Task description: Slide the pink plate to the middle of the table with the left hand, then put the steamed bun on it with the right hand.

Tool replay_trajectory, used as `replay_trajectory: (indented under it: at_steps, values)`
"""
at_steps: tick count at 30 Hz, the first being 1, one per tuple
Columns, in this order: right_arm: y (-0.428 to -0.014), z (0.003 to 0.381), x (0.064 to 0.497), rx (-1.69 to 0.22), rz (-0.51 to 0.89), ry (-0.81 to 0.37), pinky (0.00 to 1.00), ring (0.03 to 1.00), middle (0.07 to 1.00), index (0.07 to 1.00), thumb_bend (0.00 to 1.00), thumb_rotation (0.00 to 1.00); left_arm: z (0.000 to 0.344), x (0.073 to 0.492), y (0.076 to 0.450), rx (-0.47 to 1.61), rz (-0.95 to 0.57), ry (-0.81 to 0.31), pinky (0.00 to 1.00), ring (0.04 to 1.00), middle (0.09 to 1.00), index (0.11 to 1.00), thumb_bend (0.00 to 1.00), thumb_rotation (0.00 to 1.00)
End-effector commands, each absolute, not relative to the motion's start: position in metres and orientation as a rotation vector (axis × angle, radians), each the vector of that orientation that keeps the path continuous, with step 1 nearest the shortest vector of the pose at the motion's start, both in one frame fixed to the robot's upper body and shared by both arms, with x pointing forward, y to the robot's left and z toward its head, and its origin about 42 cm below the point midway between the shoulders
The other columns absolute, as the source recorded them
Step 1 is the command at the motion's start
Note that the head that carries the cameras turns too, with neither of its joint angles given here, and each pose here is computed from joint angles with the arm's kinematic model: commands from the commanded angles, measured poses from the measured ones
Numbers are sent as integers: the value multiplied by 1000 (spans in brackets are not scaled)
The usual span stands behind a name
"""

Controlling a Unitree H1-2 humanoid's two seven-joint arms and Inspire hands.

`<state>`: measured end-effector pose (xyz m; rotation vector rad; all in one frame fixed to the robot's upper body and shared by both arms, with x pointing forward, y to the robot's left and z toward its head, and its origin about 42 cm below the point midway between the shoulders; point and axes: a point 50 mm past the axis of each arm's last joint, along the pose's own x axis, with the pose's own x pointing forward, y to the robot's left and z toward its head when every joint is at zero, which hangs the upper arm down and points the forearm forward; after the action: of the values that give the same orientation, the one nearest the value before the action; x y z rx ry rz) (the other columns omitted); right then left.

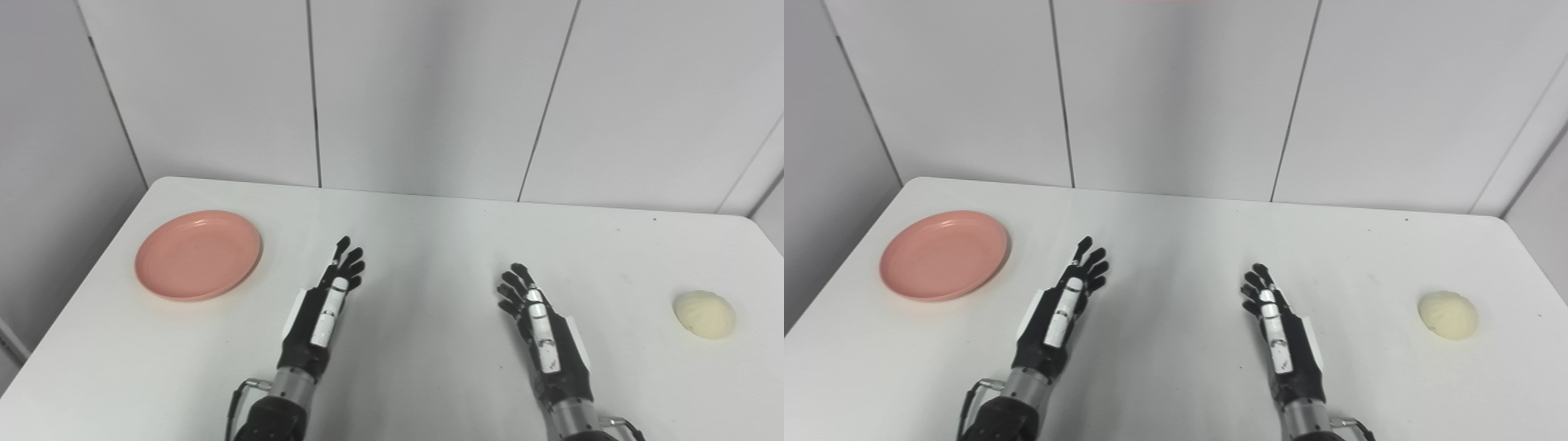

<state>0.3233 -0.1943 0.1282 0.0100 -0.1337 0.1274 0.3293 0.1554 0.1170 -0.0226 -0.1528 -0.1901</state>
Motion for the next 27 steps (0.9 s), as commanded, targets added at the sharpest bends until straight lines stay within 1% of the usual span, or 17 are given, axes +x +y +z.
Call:
replay_trajectory:
  at_steps: [1, 9, 16, 27]
  values:
    - [-187, 128, 327, 14, 133, -122, 887, 888, 912, 924, 382, 1000, 96, 316, 169, -12, -177, -80, 919, 926, 941, 957, 376, 1000]
    - [-185, 127, 327, 20, 128, -122, 896, 893, 911, 926, 408, 994, 98, 316, 173, -6, -185, -83, 912, 921, 941, 961, 388, 1000]
    - [-186, 127, 328, 15, 125, -122, 884, 883, 902, 916, 422, 988, 99, 315, 172, -6, -183, -81, 907, 917, 937, 958, 393, 1000]
    - [-190, 129, 325, 20, 130, -116, 886, 889, 910, 921, 415, 985, 96, 315, 168, -7, -187, -82, 908, 914, 935, 957, 380, 1000]
